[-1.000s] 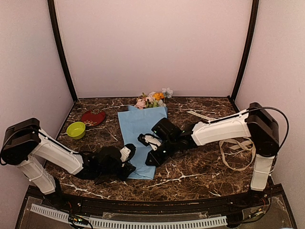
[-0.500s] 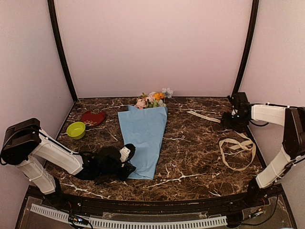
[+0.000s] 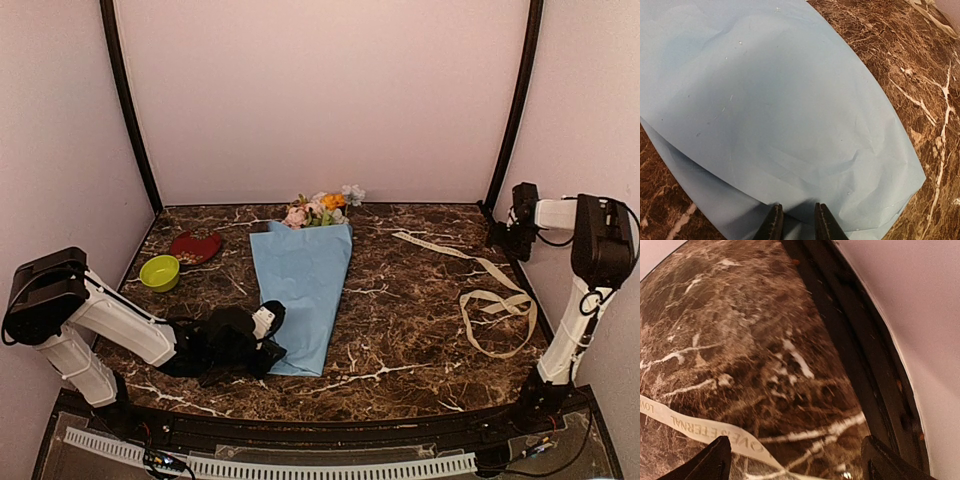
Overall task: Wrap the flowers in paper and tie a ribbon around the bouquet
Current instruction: Move the ribbon to the center of the board.
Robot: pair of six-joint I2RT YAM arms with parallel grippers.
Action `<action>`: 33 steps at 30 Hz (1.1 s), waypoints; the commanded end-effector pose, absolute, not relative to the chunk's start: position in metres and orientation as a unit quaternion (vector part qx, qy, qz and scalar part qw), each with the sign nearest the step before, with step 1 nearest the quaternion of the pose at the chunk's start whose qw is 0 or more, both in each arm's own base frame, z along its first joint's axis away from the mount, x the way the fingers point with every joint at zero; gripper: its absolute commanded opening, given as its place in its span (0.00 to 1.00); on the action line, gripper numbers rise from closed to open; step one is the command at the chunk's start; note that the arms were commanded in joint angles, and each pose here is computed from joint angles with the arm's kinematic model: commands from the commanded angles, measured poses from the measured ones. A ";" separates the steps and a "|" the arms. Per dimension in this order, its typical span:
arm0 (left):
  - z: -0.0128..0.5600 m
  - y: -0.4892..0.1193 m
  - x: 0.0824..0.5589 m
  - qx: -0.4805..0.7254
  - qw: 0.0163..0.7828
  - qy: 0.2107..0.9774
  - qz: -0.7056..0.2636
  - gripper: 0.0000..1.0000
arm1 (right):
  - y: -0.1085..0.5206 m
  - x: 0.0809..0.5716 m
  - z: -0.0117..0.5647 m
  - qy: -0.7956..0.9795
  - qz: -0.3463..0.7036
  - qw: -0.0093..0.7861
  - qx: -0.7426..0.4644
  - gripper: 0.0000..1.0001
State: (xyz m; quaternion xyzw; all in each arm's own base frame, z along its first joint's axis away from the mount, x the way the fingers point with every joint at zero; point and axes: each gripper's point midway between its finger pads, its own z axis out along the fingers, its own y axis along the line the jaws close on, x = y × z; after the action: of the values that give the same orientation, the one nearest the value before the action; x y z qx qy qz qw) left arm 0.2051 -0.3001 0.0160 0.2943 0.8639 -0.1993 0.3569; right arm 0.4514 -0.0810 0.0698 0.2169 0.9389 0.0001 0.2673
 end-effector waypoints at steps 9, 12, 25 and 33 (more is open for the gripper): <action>-0.039 -0.262 0.175 0.324 0.256 0.901 -0.134 0.21 | -0.036 0.476 0.030 0.974 0.102 0.198 0.037 0.90; -0.038 -0.263 0.176 0.325 0.257 0.900 -0.133 0.21 | -0.029 0.470 0.018 0.977 0.112 0.177 0.033 0.86; -0.035 -0.258 0.178 0.320 0.265 0.901 -0.125 0.21 | 0.020 0.444 -0.003 0.991 0.046 0.123 -0.022 0.38; -0.036 -0.255 0.178 0.320 0.267 0.901 -0.122 0.21 | 0.077 0.432 0.035 0.986 0.056 0.127 -0.092 0.00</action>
State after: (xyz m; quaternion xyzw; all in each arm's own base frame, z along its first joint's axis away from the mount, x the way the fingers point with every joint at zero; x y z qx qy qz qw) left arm 0.2074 -0.2998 0.0154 0.2925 0.8645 -0.1939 0.3598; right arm 0.4639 0.0415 0.0226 -0.0509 0.9835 0.0361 0.1698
